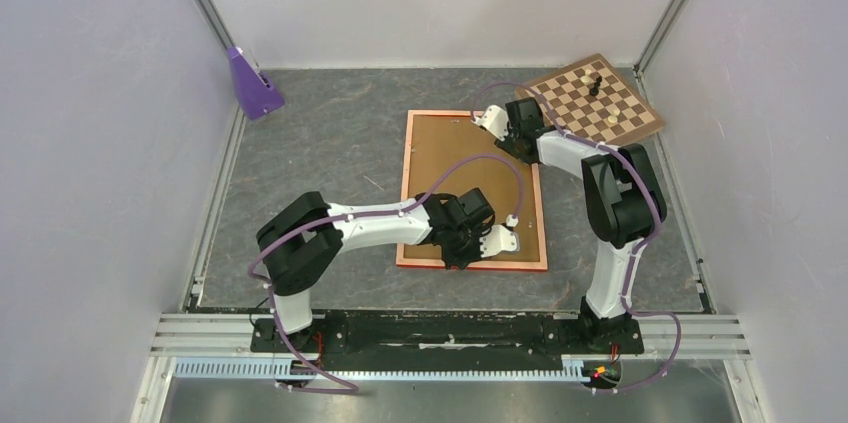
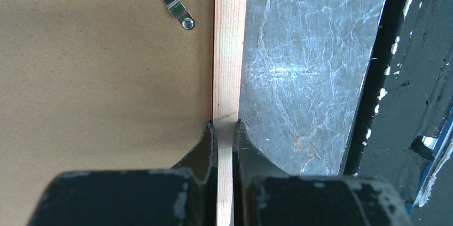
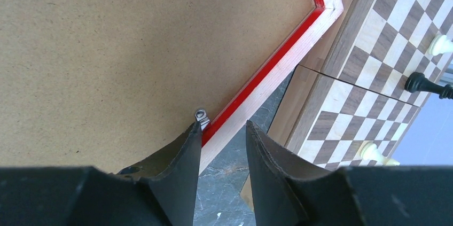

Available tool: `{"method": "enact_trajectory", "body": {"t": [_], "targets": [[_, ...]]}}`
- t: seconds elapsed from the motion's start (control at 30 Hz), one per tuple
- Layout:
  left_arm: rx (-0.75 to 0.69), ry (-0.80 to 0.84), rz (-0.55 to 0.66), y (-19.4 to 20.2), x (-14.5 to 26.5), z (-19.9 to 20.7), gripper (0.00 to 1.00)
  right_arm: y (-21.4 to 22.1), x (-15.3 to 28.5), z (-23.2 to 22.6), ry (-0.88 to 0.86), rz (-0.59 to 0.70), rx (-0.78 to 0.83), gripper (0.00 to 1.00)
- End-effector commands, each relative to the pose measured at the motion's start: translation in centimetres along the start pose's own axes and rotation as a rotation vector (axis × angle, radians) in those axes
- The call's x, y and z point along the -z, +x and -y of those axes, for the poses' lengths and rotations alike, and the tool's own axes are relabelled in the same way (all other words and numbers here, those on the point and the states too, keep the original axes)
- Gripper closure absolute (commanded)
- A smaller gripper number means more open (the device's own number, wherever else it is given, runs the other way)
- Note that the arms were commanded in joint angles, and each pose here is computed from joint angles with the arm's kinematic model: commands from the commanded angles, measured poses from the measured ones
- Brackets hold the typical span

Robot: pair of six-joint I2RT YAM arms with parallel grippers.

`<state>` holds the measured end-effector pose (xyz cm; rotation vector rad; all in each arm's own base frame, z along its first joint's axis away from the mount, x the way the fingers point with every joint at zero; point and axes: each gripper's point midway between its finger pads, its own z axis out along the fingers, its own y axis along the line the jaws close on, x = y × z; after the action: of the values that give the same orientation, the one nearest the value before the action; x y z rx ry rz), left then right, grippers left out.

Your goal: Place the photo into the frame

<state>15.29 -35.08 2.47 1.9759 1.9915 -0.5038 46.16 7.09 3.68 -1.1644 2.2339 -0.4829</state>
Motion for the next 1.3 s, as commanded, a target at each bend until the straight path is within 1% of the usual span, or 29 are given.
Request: {"method": "enact_trajectory", "body": {"t": [0.0,0.37,0.7,0.87,0.97,1.13,1.27], "targets": [[0.006,0.133,-0.164,5.5,-2.0,3.4,0.98,0.1,-1.2,2.9,0.117,-0.024,0.024,0.61],[-0.004,0.155,-0.190,6.6,-2.2,4.3,0.98,-0.2,-1.5,4.6,0.190,-0.034,0.082,0.61],[0.000,0.169,-0.184,6.5,-2.1,4.6,0.98,-1.1,-1.5,4.9,0.183,0.002,0.103,0.61],[0.003,0.174,-0.187,6.5,-2.2,4.7,0.98,-3.3,-0.5,2.9,0.017,0.108,0.005,0.59],[0.004,0.173,-0.188,6.5,-2.2,4.7,0.98,-5.3,1.0,2.3,-0.063,0.191,-0.076,0.53],[-0.001,0.153,-0.200,6.4,-1.7,4.3,0.98,-8.3,3.5,2.8,-0.130,0.307,-0.200,0.45],[-0.014,0.128,-0.224,6.7,-1.1,3.9,0.98,-9.9,4.9,3.8,-0.146,0.365,-0.266,0.43]]}}
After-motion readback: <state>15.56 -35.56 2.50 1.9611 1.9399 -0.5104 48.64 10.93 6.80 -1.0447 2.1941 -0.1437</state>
